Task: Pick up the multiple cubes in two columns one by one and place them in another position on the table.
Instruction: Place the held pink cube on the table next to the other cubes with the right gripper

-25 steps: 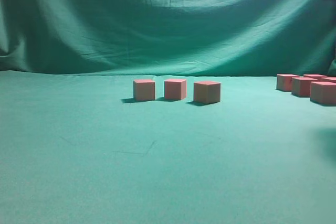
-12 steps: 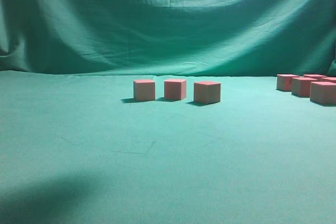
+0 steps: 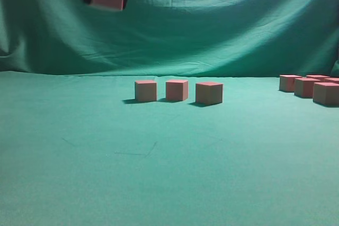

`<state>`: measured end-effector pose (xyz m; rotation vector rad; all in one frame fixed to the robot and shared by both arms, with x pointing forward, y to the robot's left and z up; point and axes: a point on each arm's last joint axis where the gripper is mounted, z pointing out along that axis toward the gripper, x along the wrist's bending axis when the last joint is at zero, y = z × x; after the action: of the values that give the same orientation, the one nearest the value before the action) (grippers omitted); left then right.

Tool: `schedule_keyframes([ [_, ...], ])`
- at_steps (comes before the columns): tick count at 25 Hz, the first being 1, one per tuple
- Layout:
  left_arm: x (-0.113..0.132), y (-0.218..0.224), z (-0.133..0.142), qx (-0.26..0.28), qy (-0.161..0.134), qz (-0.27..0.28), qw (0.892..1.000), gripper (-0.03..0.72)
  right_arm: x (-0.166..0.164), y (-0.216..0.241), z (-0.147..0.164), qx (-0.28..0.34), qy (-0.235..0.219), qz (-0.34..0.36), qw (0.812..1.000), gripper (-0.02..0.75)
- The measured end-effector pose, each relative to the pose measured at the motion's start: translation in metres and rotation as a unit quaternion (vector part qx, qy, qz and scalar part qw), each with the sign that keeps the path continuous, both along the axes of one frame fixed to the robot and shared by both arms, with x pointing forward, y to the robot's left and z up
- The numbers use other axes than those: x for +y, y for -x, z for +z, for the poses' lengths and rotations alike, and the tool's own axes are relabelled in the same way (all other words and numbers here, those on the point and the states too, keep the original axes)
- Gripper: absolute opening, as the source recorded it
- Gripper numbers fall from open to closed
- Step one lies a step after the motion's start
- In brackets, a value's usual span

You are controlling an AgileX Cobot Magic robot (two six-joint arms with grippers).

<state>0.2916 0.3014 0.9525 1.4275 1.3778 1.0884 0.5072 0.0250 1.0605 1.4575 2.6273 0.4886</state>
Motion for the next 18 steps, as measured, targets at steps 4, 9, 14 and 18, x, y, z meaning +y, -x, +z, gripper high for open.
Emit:
schedule_keyframes([
  [4,0.000,0.000,0.000,0.000,0.000,0.000,1.000,0.000,0.014,-0.020,-0.019,-0.012,0.010,-0.064,0.998,0.255],
  [9,0.000,0.000,0.000,0.000,0.000,0.000,1.000,0.000,0.021,-0.034,-0.057,-0.006,0.036,-0.146,0.989,0.255],
  [14,0.000,0.000,0.000,0.000,0.000,0.000,1.000,0.000,0.026,-0.041,-0.082,-0.008,0.043,-0.183,0.982,0.255],
  [18,0.000,0.000,0.000,0.000,0.000,0.000,1.000,0.000,0.029,-0.047,-0.088,-0.025,0.026,-0.208,0.977,0.255],
])
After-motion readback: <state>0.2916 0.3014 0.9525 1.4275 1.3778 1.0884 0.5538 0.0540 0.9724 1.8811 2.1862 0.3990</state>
